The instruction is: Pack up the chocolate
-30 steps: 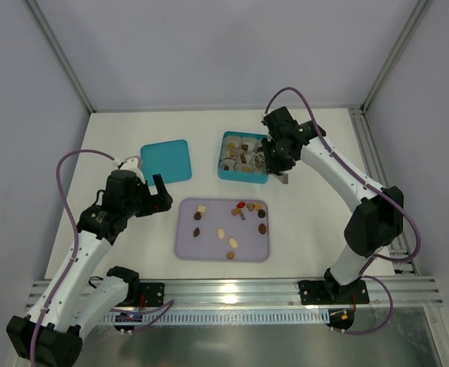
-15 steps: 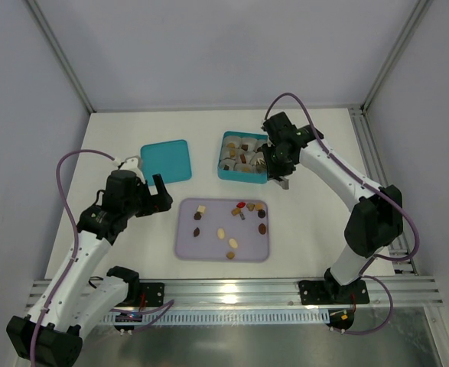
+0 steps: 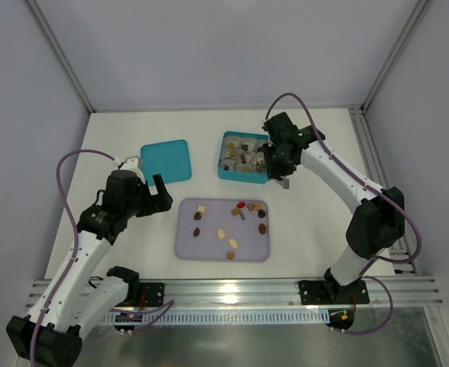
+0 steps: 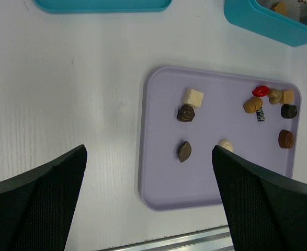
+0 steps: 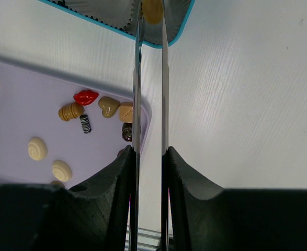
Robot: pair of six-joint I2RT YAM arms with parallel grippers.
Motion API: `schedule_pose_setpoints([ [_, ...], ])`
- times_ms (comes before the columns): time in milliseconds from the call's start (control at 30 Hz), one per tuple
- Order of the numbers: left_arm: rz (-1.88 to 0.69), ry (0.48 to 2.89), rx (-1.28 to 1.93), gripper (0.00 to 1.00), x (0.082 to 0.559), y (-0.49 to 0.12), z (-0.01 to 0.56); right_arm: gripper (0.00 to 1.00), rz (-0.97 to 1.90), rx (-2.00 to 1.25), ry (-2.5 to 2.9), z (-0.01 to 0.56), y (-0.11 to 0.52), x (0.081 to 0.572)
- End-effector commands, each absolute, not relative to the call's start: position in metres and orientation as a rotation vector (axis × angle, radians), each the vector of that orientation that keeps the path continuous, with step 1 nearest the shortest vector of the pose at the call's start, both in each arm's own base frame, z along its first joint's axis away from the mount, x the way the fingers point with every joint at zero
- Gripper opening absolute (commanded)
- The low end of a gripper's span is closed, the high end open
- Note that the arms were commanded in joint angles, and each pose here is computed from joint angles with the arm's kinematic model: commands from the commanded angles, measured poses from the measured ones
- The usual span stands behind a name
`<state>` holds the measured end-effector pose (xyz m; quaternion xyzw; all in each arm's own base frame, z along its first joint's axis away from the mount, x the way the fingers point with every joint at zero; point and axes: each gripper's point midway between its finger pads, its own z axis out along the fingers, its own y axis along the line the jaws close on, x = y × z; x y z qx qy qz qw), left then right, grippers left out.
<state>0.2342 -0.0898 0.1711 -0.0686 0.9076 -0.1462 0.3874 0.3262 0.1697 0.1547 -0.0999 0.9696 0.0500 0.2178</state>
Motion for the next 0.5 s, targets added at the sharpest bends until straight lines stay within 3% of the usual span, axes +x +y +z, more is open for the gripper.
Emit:
schedule_pose_setpoints([
  [0,-0.379,2.287,-0.168,1.00,0.2369,-0.0911,0.1770,0.33,0.172,-0.274,2.606,0.1780,0.1701,0.3306],
  [467,-0.378,2.288,-0.170,1.00,0.2371,-0.0909,0.1766,0.36,0.176,-0.281,2.602,0.1798,0.1716,0.3326],
])
